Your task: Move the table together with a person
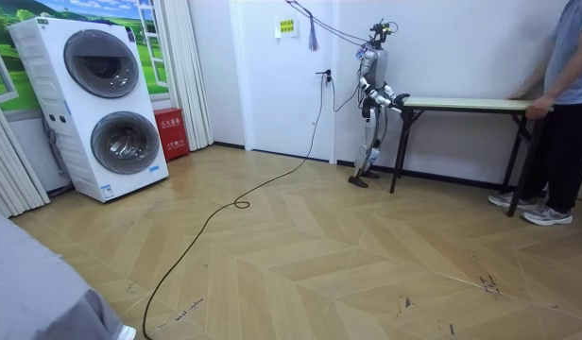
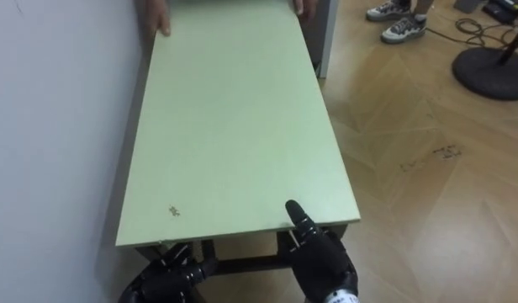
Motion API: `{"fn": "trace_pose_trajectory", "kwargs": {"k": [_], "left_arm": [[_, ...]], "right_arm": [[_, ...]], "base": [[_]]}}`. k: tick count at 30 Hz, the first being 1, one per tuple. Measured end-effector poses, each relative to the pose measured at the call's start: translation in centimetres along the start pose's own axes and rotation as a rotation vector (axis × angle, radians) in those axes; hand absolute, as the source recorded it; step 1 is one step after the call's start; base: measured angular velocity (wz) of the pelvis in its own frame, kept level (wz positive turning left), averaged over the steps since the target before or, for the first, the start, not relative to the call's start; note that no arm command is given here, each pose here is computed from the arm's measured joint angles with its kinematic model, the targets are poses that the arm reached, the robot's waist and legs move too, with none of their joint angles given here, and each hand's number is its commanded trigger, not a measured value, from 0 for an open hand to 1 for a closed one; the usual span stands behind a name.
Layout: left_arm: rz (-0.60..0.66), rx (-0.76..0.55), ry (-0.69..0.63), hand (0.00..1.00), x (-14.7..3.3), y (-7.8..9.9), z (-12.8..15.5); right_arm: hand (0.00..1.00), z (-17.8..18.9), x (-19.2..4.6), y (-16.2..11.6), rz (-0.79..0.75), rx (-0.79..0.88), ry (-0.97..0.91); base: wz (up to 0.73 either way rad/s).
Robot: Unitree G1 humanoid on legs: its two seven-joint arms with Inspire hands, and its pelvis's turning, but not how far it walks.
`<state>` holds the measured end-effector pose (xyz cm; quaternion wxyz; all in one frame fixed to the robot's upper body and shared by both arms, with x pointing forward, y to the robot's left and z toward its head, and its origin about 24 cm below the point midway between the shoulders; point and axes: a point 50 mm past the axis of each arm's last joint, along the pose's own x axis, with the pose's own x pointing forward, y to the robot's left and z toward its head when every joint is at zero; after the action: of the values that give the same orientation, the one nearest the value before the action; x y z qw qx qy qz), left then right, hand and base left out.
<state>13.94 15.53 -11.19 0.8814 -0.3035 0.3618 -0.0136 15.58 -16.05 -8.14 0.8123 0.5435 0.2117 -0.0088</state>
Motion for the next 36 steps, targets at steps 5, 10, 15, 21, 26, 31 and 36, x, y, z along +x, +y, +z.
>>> {"fn": "trace_pose_trajectory", "kwargs": {"k": [5, 10, 15, 21, 26, 31, 36], "left_arm": [[0.011, 0.131, 0.019, 0.00, 0.0, 0.2, 0.0], [0.043, 0.244, 0.055, 0.00, -0.2, 0.9, -0.5], [0.068, 0.328, 0.047, 0.00, -0.4, 1.5, -0.5], [0.091, 0.407, 0.055, 0.00, -0.5, 2.2, -1.0], [0.112, 0.482, 0.063, 0.00, -0.5, 2.7, -1.6], [0.143, 0.524, 0.115, 0.00, -0.3, 3.7, -2.2], [0.183, 0.537, 0.156, 0.00, -0.7, 4.4, -3.2]], "right_arm": [[0.00, -0.3, -0.2, -0.4, 0.015, -0.127, 0.060], [0.00, -1.1, -0.9, -2.2, -0.019, -0.269, 0.162], [0.00, -1.1, -2.3, -5.1, -0.118, -0.510, 0.327], [0.00, -0.6, -3.8, -7.3, -0.205, -0.613, 0.393], [0.00, -0.4, -4.8, -8.8, -0.270, -0.662, 0.424], [0.00, -0.3, -5.3, -9.7, -0.353, -0.711, 0.442], [0.00, -0.3, -6.6, -10.9, -0.465, -0.705, 0.456]], "base": [[0.00], [0.00], [0.02], [0.06], [0.05], [0.00], [0.00]]}}
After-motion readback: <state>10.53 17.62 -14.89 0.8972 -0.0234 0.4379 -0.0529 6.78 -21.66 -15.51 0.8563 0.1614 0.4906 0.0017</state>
